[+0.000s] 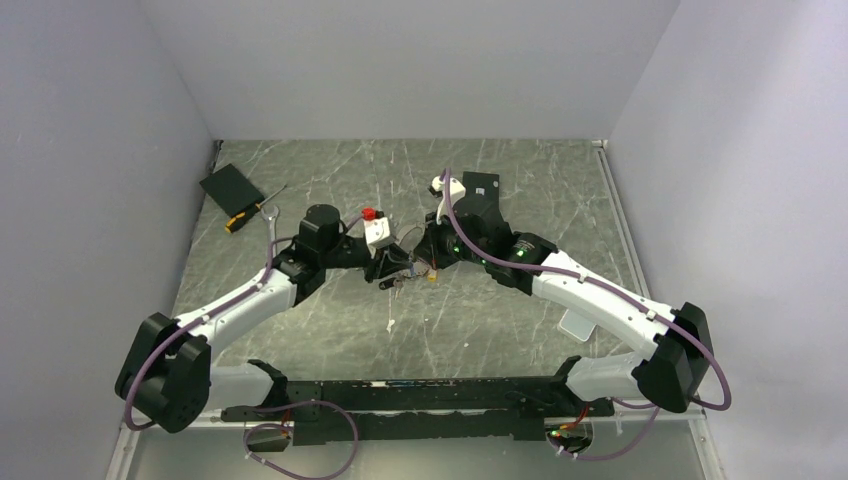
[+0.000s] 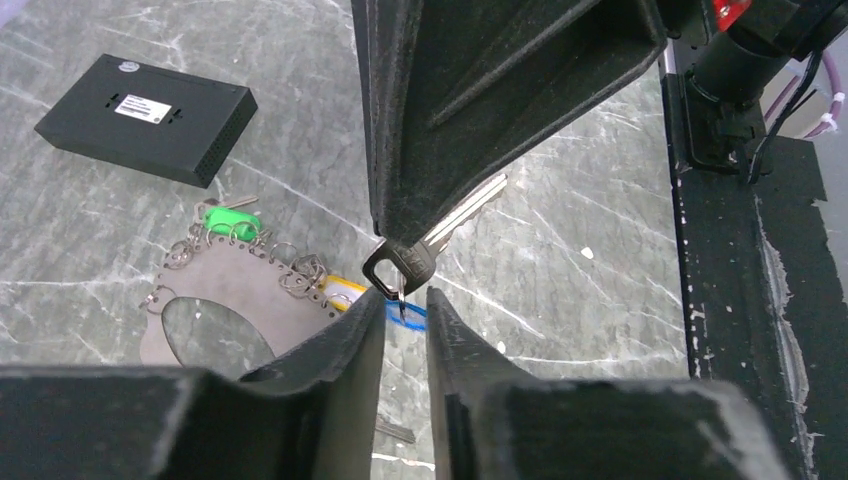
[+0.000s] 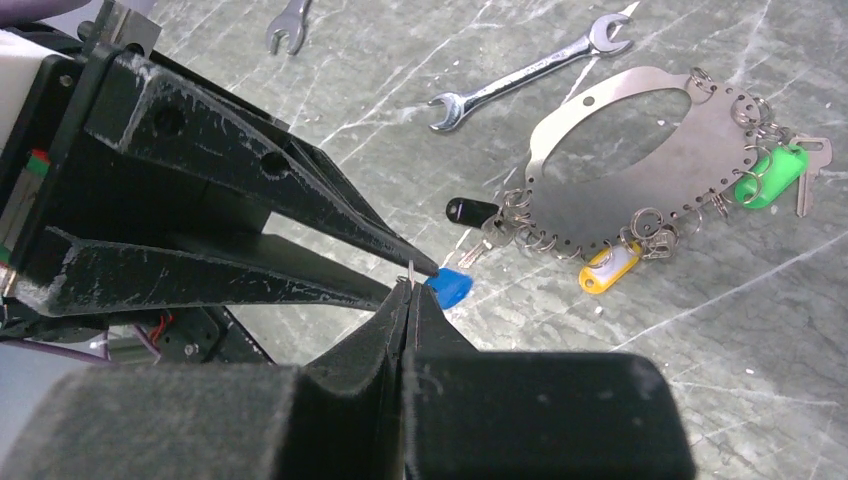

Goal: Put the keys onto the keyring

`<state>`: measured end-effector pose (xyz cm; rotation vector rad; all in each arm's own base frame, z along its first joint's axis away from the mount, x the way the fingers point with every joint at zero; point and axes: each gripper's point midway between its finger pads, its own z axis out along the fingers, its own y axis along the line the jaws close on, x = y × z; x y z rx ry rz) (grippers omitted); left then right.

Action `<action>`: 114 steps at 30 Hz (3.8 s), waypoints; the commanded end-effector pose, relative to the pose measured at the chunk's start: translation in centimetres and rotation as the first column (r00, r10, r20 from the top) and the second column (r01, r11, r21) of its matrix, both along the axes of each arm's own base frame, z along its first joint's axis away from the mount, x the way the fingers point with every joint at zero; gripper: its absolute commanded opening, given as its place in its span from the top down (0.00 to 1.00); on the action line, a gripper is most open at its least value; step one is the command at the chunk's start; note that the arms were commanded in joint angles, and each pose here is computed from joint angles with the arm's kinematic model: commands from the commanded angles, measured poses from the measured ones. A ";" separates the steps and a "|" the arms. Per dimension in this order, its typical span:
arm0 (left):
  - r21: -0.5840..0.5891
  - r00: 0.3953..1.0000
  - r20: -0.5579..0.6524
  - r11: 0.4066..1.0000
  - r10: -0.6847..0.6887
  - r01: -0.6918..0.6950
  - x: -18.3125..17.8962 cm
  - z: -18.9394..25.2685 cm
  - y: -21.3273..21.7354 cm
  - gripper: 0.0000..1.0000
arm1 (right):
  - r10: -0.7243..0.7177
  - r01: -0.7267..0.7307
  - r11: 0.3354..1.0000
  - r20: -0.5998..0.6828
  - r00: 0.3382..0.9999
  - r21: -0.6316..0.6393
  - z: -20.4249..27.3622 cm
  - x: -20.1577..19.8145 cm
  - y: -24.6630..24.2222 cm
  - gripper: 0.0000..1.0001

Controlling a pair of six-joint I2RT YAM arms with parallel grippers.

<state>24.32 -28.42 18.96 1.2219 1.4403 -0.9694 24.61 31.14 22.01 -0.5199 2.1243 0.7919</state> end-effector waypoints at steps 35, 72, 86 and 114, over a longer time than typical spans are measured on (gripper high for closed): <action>0.130 0.984 0.175 0.991 -0.042 0.019 -2.8 3.4 2.8 1.00 | 0.369 -0.416 0.904 0.313 0.875 0.096 3.1 -4.7 0.7 0.41; 0.044 0.968 0.093 0.972 -0.235 0.232 -7.1 5.5 1.9 1.00 | 0.363 -0.511 0.859 0.721 0.590 -0.014 3.6 -8.1 2.0 0.63; 0.027 0.962 0.089 0.966 -0.258 0.257 -7.6 5.5 1.7 1.00 | 0.369 -0.509 0.860 0.718 0.590 -0.025 3.5 -8.0 2.4 0.68; -0.001 0.942 0.093 0.946 -0.323 0.325 -9.0 5.6 1.7 1.00 | 0.442 -0.547 0.832 0.704 0.556 -0.091 2.8 -8.6 3.3 0.90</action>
